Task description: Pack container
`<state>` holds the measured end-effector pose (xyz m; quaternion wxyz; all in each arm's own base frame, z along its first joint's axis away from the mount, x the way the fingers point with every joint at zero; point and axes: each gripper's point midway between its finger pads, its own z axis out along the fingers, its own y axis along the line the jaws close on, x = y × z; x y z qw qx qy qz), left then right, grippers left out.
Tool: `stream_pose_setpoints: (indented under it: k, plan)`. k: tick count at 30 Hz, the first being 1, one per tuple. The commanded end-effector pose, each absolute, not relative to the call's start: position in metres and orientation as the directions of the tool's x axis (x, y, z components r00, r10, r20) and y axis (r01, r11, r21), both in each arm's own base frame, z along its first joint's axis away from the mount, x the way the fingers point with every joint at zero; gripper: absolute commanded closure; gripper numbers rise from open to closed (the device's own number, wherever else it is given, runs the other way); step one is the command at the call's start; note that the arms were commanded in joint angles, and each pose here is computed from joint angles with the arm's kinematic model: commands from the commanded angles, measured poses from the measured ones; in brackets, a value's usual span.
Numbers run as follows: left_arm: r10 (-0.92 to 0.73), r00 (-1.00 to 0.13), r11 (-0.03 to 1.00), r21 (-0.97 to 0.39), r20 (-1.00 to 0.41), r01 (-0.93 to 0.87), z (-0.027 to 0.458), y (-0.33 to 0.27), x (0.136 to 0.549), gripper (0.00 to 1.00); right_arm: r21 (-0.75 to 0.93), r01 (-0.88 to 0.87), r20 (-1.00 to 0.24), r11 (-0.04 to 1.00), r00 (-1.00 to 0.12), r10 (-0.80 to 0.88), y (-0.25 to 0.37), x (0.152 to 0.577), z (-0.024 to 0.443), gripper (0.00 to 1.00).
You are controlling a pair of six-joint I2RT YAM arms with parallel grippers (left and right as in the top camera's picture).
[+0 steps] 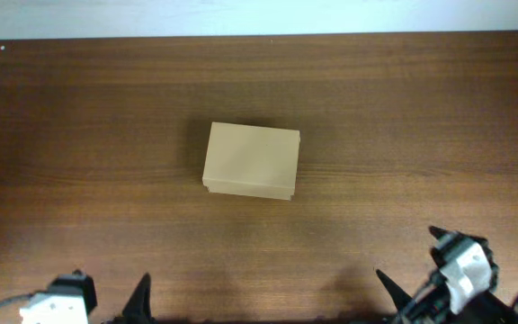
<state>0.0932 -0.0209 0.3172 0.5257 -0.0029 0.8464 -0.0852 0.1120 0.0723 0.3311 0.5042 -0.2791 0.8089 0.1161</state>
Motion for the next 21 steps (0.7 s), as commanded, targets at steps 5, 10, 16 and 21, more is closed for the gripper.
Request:
stream_pose_setpoints:
  k: [5,10,16,21]
  plan:
    - [-0.088,-0.414,0.982,-0.149,-0.906,0.118,0.3067,-0.0252,0.0863,0.0,-0.086,-0.56,-0.896,0.824,-0.319,-0.31,0.0704,0.1082,0.3334,0.01]
    - [-0.088,-0.414,0.982,-0.15,-0.906,0.119,0.3066,-0.0253,0.0862,0.0,-0.085,-0.561,-0.896,0.824,-0.319,-0.31,0.0704,0.1081,0.3333,0.01]
    - [-0.088,-0.42,0.982,-0.15,-0.903,0.118,0.3053,-0.0252,0.0857,0.0,-0.085,-0.561,-0.896,0.824,-0.319,-0.31,0.0704,0.108,0.3333,0.01]
    - [-0.088,-0.411,0.988,-0.132,-0.907,0.079,0.305,-0.0179,0.0896,0.0,-0.086,-0.56,-0.896,0.824,-0.319,-0.31,0.0703,0.108,0.3333,0.01]
